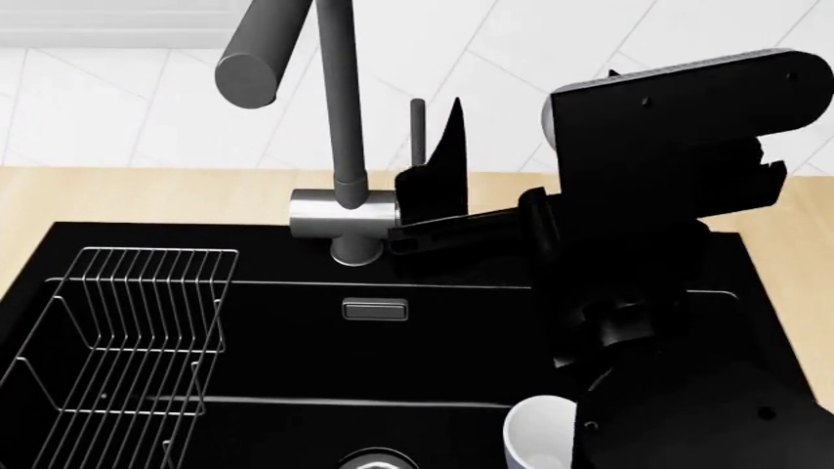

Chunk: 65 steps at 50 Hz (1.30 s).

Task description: Turn on the sink faucet.

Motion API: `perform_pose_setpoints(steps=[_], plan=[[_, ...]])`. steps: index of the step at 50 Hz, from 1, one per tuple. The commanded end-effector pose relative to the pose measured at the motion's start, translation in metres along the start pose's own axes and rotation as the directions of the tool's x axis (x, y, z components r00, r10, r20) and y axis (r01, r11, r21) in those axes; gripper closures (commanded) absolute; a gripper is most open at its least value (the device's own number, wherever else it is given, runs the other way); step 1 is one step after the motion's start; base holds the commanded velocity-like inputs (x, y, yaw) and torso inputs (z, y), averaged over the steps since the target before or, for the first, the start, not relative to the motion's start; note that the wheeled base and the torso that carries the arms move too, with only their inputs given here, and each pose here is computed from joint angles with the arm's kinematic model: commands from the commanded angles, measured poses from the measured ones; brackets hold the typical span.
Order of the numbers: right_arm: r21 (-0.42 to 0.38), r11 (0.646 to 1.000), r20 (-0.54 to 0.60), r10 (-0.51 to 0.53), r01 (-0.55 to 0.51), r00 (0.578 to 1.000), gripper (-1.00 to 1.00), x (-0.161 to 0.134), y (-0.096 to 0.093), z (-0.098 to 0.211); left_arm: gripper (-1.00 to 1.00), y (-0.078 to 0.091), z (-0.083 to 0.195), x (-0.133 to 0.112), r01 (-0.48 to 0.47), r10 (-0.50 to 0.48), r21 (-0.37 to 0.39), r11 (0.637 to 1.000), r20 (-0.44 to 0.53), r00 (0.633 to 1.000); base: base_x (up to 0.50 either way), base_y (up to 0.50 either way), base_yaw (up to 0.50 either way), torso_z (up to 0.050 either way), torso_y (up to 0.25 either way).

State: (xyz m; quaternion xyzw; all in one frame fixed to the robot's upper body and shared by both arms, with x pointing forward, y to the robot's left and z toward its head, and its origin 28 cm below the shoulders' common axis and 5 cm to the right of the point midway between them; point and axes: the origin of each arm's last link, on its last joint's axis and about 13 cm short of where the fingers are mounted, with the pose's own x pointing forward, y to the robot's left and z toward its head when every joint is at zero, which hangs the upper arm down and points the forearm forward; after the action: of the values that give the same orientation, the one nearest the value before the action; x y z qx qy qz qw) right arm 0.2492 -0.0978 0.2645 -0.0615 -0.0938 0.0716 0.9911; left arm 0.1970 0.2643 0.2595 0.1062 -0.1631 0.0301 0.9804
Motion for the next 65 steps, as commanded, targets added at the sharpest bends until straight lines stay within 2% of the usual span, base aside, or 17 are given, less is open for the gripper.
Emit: perform_pose_setpoints(steps=[1,19,28,46,53,65], plan=[[-0.015,0.999,-0.013,0.047,-0.048,0.999,-1.00,0.015,0.013,0.004,-1.00,0.000,-0.004,0.000,0.003,-0.003,0.011,1.000,-0.005,1.000,0.00,0.00,0.00,0.000,0.000],[-0.044,0.995,-0.028,0.088,-0.089,0.996,-1.00,0.029,0.025,0.007,-1.00,0.002,-0.004,-0.002,0.005,-0.005,0.003,1.000,-0.009,1.000,0.00,0.00,0.00,0.000,0.000],[-0.055,0.995,-0.055,0.081,-0.084,0.995,-1.00,0.040,0.025,0.001,-1.00,0.001,-0.006,-0.002,0.014,-0.014,0.023,1.000,-0.012,1.000,0.00,0.00,0.00,0.003,-0.037],[-0.067,0.995,-0.077,0.070,-0.076,0.995,-1.00,0.046,0.024,0.001,-1.00,0.002,-0.003,-0.005,0.018,-0.018,-0.007,1.000,-0.007,1.000,0.00,0.00,0.00,0.010,-0.085],[-0.071,0.995,-0.101,0.067,-0.075,0.993,-1.00,0.053,0.024,-0.001,-1.00,0.000,-0.005,-0.005,0.024,-0.024,0.017,1.000,0.002,1.000,0.00,0.00,0.00,0.001,-0.014],[-0.059,0.997,-0.110,0.051,-0.057,0.993,-1.00,0.057,0.021,-0.006,-1.00,0.001,-0.004,-0.006,0.021,-0.021,0.003,1.000,0.002,1.000,0.00,0.00,0.00,0.015,-0.138]])
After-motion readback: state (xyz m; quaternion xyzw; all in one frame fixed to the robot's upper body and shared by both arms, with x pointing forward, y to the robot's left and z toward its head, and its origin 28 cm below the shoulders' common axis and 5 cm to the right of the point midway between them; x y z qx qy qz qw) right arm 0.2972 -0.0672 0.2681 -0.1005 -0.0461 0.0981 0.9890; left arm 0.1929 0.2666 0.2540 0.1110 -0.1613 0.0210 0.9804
